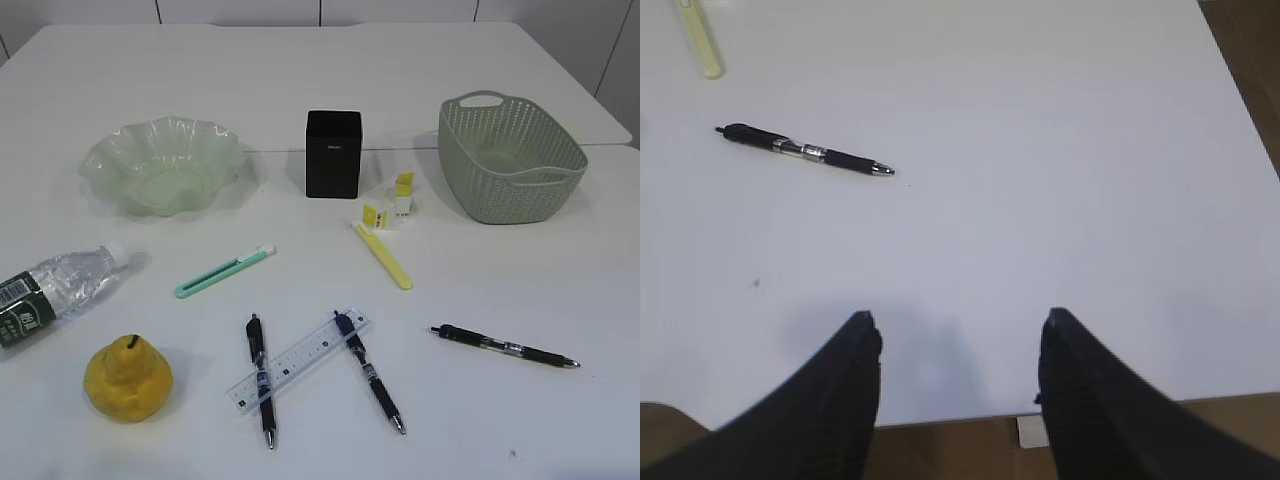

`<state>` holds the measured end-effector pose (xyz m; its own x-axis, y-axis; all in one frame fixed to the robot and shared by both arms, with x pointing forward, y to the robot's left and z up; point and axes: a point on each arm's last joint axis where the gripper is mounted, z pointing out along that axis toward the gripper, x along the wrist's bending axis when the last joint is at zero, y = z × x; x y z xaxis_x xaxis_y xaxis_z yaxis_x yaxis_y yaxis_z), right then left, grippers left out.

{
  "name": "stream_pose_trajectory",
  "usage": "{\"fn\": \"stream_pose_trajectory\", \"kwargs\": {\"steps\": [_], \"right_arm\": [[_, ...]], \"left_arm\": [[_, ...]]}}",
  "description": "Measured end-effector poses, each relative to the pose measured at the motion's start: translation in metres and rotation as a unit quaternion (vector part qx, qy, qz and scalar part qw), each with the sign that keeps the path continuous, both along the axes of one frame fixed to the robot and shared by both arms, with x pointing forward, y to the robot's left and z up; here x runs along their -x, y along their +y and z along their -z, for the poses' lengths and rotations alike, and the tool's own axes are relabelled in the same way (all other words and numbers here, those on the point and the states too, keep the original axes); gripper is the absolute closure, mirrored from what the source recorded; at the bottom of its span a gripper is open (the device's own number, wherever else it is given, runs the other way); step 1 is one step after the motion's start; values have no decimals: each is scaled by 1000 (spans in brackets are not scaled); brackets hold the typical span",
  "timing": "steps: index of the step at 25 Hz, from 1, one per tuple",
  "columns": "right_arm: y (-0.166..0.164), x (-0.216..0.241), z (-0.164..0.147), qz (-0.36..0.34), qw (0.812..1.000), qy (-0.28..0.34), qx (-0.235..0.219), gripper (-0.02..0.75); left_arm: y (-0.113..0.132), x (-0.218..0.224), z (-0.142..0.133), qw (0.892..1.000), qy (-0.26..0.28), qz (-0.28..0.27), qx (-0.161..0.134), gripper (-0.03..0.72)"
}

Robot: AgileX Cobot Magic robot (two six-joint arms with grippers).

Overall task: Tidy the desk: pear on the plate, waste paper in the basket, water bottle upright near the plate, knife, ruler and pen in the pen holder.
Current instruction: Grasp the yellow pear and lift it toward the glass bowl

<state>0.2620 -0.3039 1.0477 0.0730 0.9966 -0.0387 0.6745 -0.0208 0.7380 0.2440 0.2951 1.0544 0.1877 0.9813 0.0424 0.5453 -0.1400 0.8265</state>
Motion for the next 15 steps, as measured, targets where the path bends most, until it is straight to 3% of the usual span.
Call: {"fn": "stream_pose_trajectory", "kwargs": {"steps": [9,15], "right_arm": [[0,-8,1,9,1000,21,-10,349],[-1,-17,1,15,999,42,-17,349]], "left_arm": [[-3,-14,-38,1000,-9,-1,25,235],[-10,-47,-48,998,27,6,50,234]]}}
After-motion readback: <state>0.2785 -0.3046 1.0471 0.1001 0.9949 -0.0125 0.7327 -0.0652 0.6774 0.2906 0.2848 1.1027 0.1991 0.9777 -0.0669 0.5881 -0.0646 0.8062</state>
